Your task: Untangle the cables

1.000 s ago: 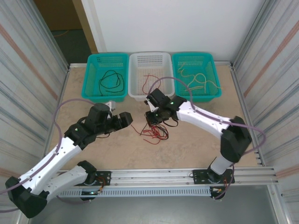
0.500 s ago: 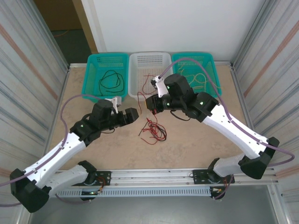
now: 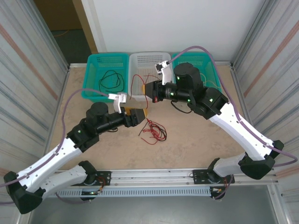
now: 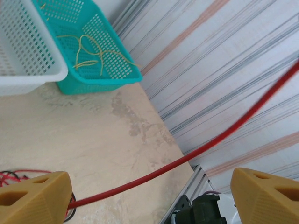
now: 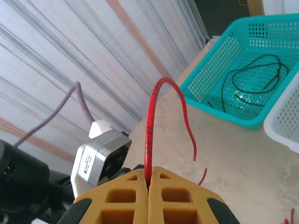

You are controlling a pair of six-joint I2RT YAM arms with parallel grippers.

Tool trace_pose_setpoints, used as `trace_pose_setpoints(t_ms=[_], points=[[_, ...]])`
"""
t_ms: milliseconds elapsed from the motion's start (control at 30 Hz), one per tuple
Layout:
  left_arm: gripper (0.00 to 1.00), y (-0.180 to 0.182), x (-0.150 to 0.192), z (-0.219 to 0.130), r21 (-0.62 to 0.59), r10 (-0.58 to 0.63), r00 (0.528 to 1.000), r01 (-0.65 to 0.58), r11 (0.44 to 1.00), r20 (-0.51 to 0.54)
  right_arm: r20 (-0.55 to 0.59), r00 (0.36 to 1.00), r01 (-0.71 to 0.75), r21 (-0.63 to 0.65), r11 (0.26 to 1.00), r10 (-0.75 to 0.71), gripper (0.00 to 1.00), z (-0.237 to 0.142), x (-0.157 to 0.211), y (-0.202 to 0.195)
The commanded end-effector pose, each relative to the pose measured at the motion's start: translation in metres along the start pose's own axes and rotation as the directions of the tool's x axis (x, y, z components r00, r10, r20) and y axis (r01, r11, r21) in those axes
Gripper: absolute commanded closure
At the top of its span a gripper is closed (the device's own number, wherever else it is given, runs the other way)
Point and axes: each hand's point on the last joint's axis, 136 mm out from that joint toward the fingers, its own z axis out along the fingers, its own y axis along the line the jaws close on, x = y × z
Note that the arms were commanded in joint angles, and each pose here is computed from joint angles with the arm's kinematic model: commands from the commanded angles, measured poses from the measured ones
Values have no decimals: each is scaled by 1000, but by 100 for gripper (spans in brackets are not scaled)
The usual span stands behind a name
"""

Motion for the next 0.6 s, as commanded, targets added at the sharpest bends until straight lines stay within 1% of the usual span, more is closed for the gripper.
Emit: trace_pose_setpoints(t_ms=[0,67,133,300,500,567], points=[[11,-33,-22,-6,91,115,991,-120,989,61,59,996,-55,-95,994,60,100,-9,-21,17],[11,-37,-22,-4,95,142,989,-146,985,49,56,995,-79,-111,991,86,100,-8,-21,16],[13,-39,-20,1,86,173,985,-175,981,21,55,993,-101,-128,987,109,100,-8,-21,16],[20,-33,-13,11,28,239,971,-238,971,-32,51,990,-125,-148,981,134,100,-8,-20,16],[44,-33,-9,18,34,250,966,-248,968,-59,48,986,-151,-169,974,161,100,-11,-21,16],[55,-33,-7,19,36,248,967,-246,969,-63,55,984,-160,-173,972,171,100,-11,-23,14]])
